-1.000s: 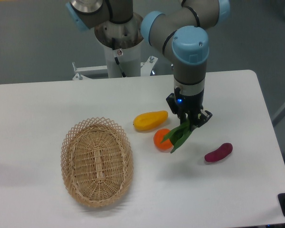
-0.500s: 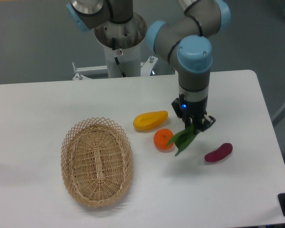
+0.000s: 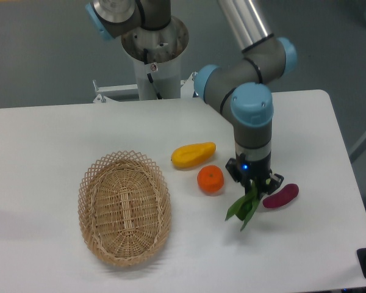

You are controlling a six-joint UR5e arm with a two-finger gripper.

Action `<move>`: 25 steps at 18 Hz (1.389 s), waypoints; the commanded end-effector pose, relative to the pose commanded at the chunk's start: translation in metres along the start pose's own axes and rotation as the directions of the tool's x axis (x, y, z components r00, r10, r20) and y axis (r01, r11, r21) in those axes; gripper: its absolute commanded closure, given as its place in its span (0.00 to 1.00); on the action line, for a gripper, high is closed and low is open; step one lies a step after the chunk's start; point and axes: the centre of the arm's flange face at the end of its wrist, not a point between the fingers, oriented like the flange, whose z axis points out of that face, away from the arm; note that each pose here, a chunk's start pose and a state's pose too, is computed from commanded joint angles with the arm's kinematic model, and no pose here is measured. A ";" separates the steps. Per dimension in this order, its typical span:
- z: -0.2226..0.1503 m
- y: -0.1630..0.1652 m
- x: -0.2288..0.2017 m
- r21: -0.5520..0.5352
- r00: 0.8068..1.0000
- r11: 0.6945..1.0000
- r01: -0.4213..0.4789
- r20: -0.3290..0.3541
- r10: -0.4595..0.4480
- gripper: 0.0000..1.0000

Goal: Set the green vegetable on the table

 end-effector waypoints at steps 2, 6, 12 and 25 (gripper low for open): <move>0.007 -0.017 0.002 0.009 0.999 0.999 0.032 0.001 -0.032 0.62; 0.019 -0.023 0.014 0.000 0.999 1.000 0.029 -0.019 -0.029 0.61; 0.015 -0.025 0.010 0.005 1.000 1.000 0.011 -0.007 -0.011 0.03; -0.086 -0.008 -0.040 0.018 0.993 0.994 -0.110 0.044 0.109 0.00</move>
